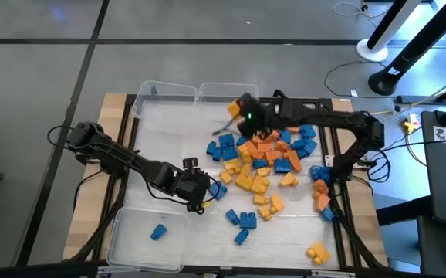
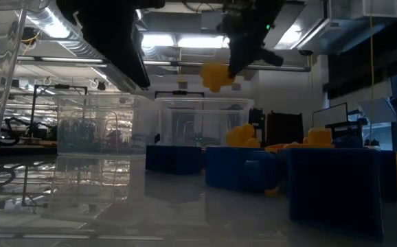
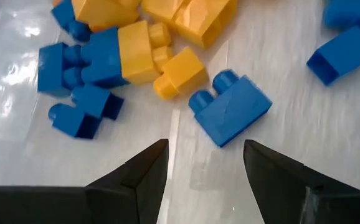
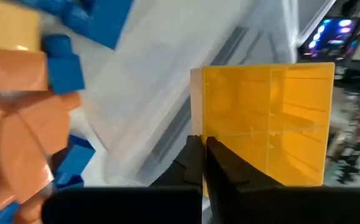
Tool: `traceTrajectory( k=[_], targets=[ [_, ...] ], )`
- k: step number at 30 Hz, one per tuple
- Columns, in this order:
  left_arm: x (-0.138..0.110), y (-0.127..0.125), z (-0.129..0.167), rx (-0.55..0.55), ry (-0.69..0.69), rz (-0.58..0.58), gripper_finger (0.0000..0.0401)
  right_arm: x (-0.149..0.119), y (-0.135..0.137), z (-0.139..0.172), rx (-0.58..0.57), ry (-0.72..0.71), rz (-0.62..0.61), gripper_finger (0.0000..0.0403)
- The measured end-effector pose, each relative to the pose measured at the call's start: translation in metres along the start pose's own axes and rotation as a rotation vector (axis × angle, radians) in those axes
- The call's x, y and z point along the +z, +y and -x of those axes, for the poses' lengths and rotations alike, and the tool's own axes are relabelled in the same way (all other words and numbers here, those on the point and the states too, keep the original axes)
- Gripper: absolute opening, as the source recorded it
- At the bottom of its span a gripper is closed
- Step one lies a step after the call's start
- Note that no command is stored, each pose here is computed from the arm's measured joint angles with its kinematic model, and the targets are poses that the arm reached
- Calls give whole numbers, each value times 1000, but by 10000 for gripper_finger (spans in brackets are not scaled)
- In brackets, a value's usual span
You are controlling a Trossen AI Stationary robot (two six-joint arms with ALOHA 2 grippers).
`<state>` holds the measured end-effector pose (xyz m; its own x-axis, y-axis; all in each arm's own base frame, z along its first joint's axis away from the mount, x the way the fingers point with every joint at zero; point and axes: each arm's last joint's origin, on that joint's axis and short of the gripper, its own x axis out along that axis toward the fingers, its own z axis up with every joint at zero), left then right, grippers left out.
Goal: Sort blocks
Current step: Put the yellow game piece into the top right transparent bin, then put the blue game piece into the bottom transparent bin
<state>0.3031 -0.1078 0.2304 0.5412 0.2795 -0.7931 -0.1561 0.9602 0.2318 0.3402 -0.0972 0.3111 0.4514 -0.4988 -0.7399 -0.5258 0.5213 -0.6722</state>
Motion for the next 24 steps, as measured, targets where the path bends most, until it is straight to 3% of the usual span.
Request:
traceTrajectory(
  k=[10, 19, 24],
  targets=[
    [5, -7, -10, -12, -46, -87, 196, -53, -21, -51, 38, -1, -124, 21],
    [4, -9, -14, -8, -36, -212, 196, -53, -19, -60, 34, 74, -145, 151],
    [-1, -16, -31, 5, 7, -315, 196, -48, -19, -59, 2, 105, -137, 196]
  ],
)
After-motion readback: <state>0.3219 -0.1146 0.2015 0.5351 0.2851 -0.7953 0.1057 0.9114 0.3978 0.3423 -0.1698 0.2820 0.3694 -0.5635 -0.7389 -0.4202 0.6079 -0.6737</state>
